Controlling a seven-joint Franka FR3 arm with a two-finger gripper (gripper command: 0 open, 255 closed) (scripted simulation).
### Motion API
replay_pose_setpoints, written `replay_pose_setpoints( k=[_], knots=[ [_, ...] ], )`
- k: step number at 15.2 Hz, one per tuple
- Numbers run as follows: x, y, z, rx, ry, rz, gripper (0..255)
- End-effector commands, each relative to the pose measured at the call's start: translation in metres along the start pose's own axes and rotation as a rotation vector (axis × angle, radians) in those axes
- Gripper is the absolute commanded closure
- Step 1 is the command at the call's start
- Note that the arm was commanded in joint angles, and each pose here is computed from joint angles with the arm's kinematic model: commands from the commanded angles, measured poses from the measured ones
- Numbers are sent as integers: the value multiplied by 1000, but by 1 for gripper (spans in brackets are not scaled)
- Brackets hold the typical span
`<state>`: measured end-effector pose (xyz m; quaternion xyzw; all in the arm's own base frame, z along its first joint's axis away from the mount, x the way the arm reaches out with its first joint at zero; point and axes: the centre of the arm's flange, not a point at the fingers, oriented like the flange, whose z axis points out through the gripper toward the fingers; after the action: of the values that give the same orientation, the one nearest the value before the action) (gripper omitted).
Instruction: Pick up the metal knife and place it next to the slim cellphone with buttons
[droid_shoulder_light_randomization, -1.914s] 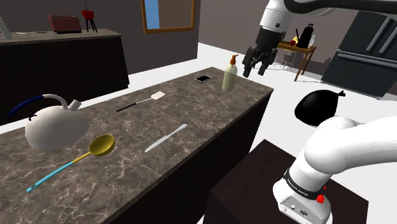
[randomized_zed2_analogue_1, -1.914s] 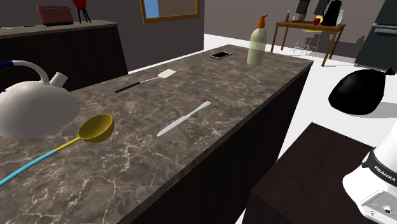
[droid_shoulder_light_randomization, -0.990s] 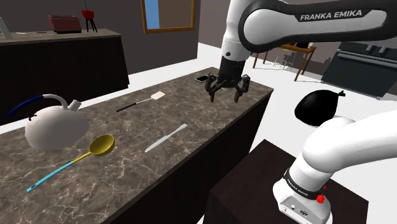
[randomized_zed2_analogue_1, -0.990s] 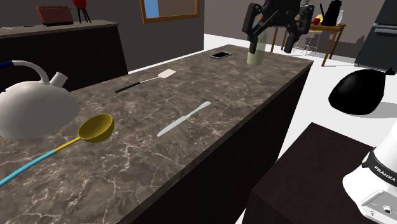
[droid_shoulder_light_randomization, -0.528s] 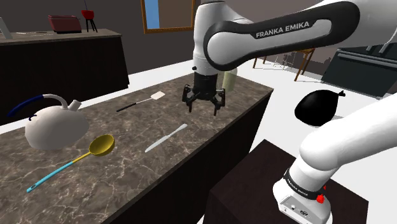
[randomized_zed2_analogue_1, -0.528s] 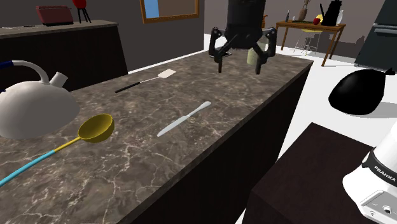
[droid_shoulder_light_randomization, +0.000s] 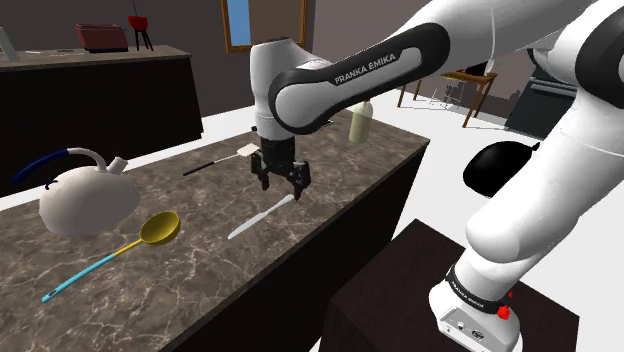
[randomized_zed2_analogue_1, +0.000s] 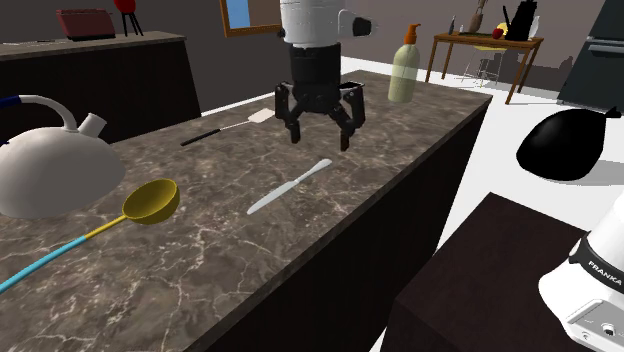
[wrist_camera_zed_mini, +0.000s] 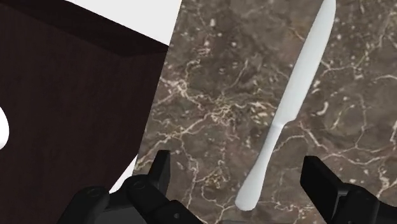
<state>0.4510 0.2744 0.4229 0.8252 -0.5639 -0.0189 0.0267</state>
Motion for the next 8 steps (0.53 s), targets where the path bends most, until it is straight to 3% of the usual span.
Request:
replay_pose_setpoints(
  k=[1,5,8],
  knots=[
    [-6,-23,12,-12,-5,89,0],
    [-8,-70,40,-37,-15,243,0],
    [-9,-70,56,-37,-15,243,0]
  ],
)
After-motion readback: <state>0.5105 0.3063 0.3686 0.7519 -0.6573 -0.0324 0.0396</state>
